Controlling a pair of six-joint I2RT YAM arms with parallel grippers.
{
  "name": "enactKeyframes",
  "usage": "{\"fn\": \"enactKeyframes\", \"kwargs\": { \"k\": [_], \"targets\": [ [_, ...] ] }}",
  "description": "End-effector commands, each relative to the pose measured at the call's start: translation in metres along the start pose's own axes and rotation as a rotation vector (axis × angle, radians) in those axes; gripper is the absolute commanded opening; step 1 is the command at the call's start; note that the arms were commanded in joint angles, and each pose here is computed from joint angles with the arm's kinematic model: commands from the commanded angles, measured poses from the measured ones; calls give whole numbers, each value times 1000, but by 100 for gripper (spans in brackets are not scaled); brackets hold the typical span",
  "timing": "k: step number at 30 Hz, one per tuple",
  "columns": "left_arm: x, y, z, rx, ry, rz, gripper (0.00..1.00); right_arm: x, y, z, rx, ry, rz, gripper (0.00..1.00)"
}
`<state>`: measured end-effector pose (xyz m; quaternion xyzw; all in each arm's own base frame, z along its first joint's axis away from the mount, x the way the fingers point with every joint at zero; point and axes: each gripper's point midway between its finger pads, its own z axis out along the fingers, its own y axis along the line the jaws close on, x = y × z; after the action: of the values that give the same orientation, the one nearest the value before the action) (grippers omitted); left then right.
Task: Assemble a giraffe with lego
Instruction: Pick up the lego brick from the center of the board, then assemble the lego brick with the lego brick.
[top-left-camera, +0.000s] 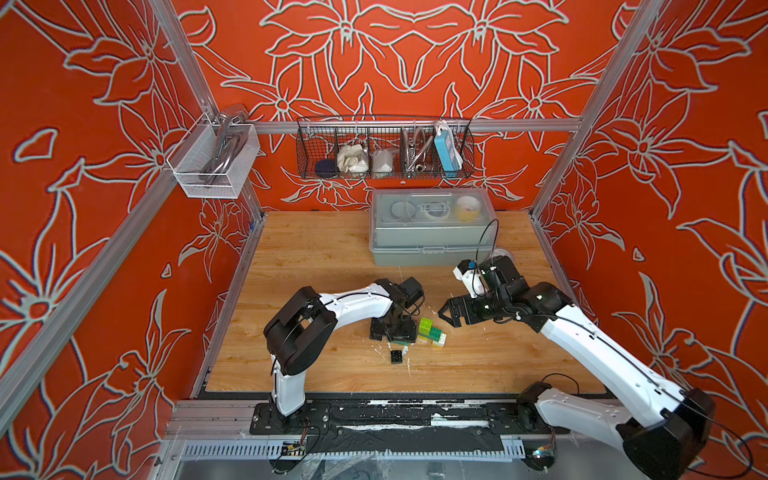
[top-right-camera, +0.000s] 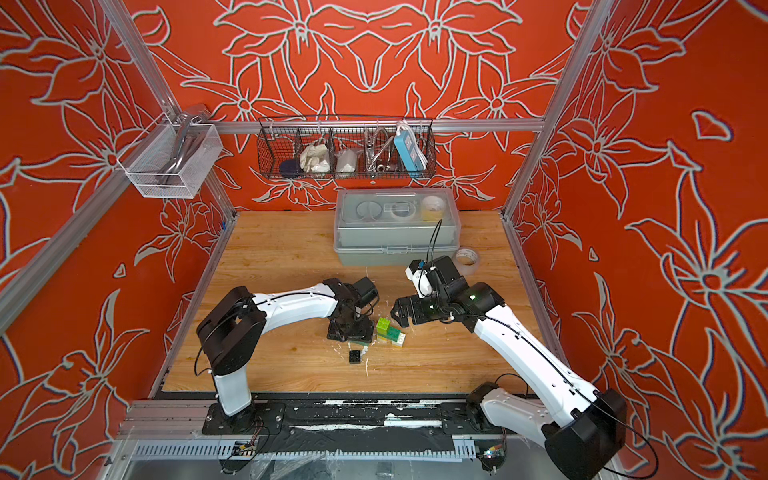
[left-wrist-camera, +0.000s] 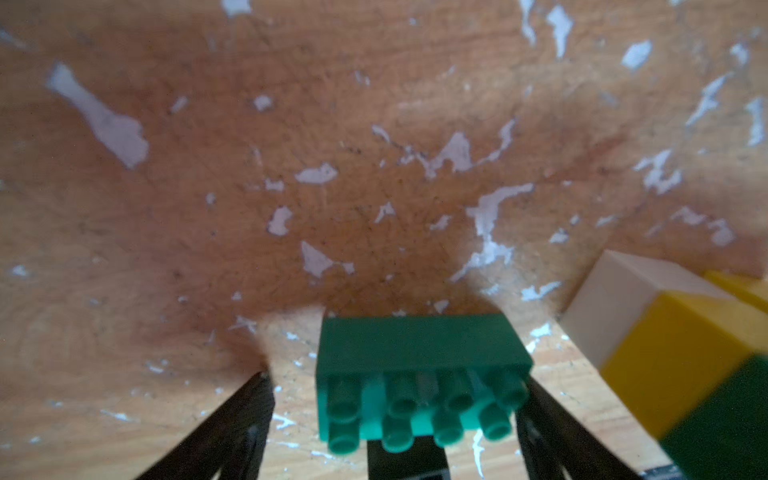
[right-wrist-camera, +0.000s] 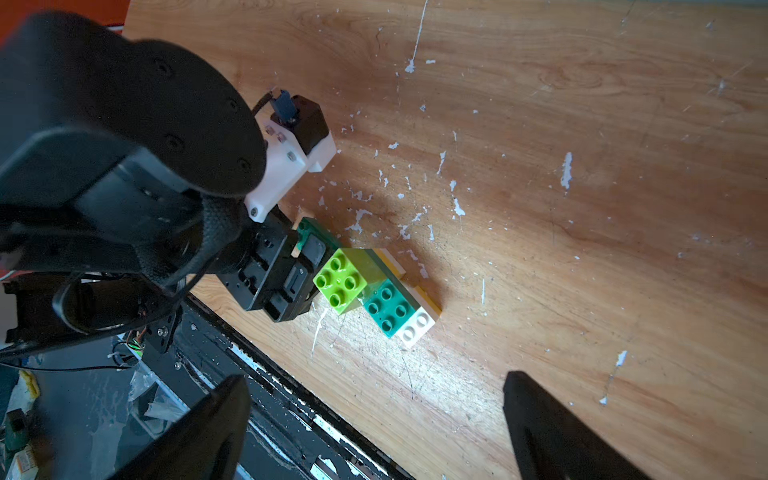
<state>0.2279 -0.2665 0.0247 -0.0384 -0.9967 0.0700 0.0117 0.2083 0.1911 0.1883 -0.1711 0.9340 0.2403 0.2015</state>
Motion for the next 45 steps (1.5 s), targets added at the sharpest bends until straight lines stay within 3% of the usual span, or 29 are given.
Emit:
{"fn": "enactKeyframes", "kwargs": {
  "k": [1, 5, 9, 18, 25, 34, 38, 45],
  "targets": [
    [-10, -2, 2, -18, -40, 30, 85, 3, -9, -5, 36, 3, 39, 100],
    [-17, -5, 3, -22, -74, 43, 78, 7, -14, -7, 30, -2, 76, 100],
    [-18, -6, 3, -27, -71, 44, 60, 10, -19, -9, 32, -4, 101, 100],
    [-4, 0, -3, -81, -51, 32, 51, 7, -27, -11, 33, -19, 131, 100],
    [-4, 16, -75, -170, -115, 44, 51, 12, -31, -13, 36, -15, 132, 100],
    [-14, -38, -154, 15, -136, 142, 51, 22, -34, -15, 39, -17, 158, 100],
    [-14, -58, -162, 24, -104, 220, 51, 22, -38, -18, 55, -27, 165, 100],
    [-13, -68, -145, 5, -41, 267, 52, 21, -43, -22, 67, -41, 180, 100]
  ]
}}
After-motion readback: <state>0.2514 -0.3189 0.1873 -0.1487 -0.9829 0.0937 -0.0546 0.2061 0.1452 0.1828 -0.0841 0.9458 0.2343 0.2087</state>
